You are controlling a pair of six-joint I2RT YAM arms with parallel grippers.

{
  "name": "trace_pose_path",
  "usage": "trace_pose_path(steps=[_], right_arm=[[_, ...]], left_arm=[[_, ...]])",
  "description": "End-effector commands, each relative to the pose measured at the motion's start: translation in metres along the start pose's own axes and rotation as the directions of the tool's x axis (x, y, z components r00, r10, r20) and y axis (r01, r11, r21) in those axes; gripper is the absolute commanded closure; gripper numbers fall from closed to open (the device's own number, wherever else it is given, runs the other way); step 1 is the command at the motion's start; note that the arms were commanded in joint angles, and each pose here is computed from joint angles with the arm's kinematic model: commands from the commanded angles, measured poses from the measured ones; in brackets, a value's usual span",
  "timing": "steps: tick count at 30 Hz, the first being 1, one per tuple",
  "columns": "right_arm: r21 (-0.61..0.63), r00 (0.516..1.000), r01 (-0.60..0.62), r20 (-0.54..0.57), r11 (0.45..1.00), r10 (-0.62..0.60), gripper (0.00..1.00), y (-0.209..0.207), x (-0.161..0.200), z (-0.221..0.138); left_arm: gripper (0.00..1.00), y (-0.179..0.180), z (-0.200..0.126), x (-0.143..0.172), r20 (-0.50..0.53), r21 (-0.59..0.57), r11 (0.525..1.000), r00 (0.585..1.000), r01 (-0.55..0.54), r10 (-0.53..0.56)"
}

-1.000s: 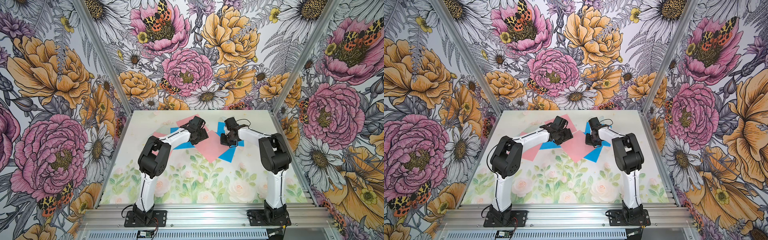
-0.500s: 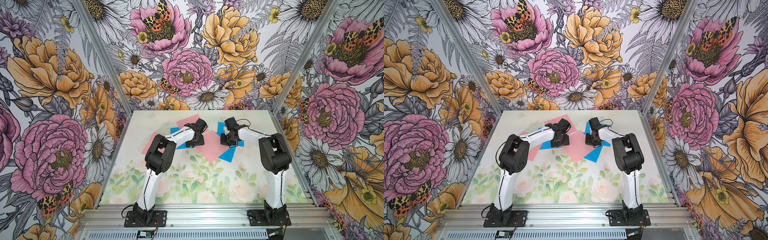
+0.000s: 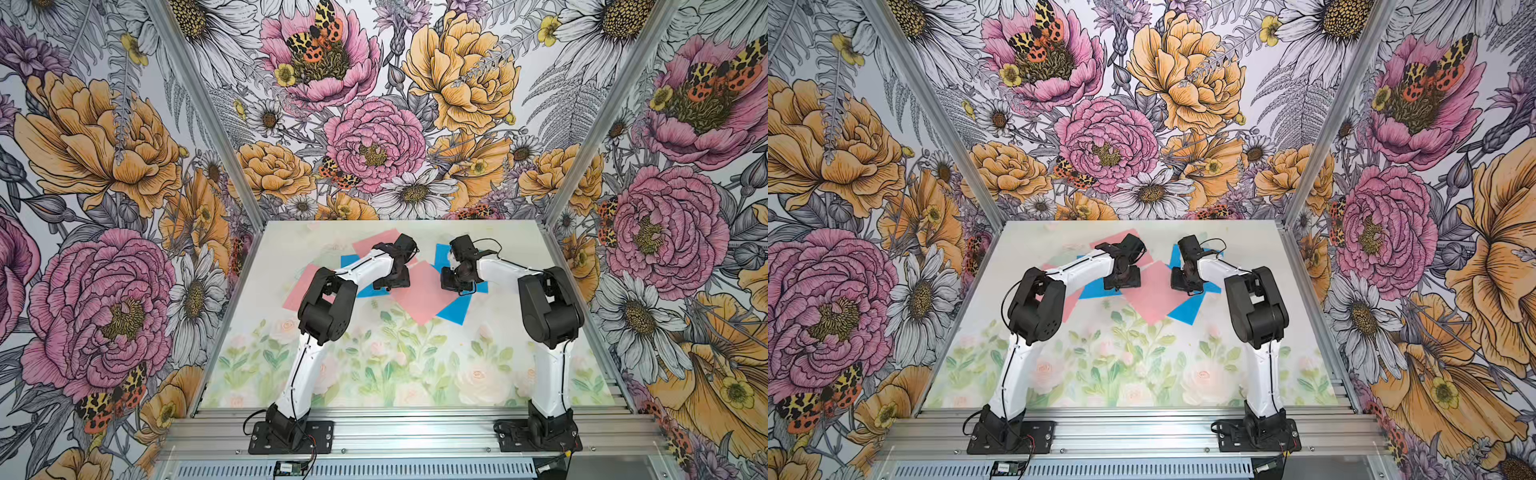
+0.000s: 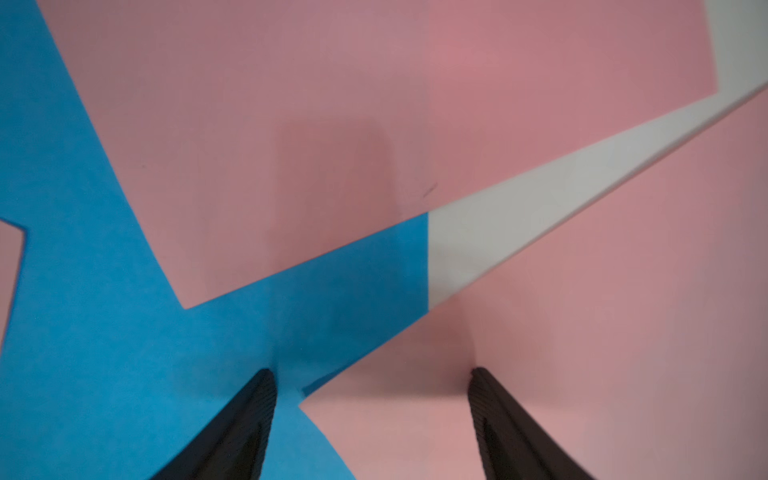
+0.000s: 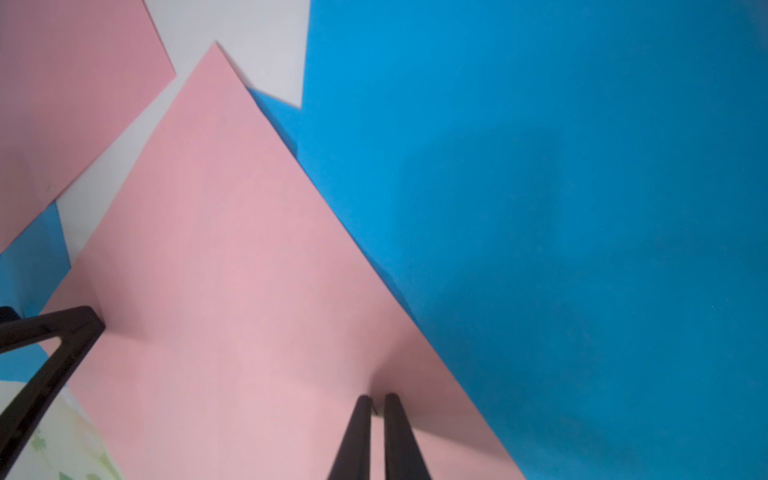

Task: Sort the scattered colored papers by color
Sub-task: Pick up the colored paper from the center of the board.

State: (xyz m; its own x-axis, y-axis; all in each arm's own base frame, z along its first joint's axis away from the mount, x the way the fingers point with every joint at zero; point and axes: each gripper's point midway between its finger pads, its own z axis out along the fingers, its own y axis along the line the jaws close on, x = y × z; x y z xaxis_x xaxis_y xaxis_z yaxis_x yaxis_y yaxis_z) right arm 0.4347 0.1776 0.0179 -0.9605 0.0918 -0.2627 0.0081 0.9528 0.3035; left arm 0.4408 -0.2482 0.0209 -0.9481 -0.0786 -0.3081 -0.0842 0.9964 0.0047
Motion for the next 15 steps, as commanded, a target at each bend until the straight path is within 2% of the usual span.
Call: trace_pose_path(steps=[1, 6, 10, 15], right_arm=[[0.048, 0.989, -0.006, -0.149, 0.999, 0.013, 0.89, -0.02, 0.046, 0.029], [0.047, 0.989, -0.009, -0.146, 0.999, 0.016, 0.89, -0.019, 0.044, 0.03], [0.051, 0.99, -0.006, -0.143, 0.999, 0.013, 0.89, -0.02, 0.043, 0.03], [0.047, 0.991, -0.004, -0.135, 0.999, 0.01, 0.89, -0.019, 0.04, 0.029]], left_arm=[[0.24, -0.011, 0.014, 0.015, -0.073, 0.051, 0.999, 0.997, 0.01, -0.007], [0.23, -0.011, 0.009, 0.032, -0.13, 0.096, 0.993, 0.99, 0.064, -0.051], [0.24, -0.021, 0.009, 0.041, -0.158, 0.19, 0.977, 0.985, 0.098, -0.068], [0.23, -0.043, 0.003, 0.044, -0.159, 0.337, 0.932, 0.984, 0.132, -0.082]])
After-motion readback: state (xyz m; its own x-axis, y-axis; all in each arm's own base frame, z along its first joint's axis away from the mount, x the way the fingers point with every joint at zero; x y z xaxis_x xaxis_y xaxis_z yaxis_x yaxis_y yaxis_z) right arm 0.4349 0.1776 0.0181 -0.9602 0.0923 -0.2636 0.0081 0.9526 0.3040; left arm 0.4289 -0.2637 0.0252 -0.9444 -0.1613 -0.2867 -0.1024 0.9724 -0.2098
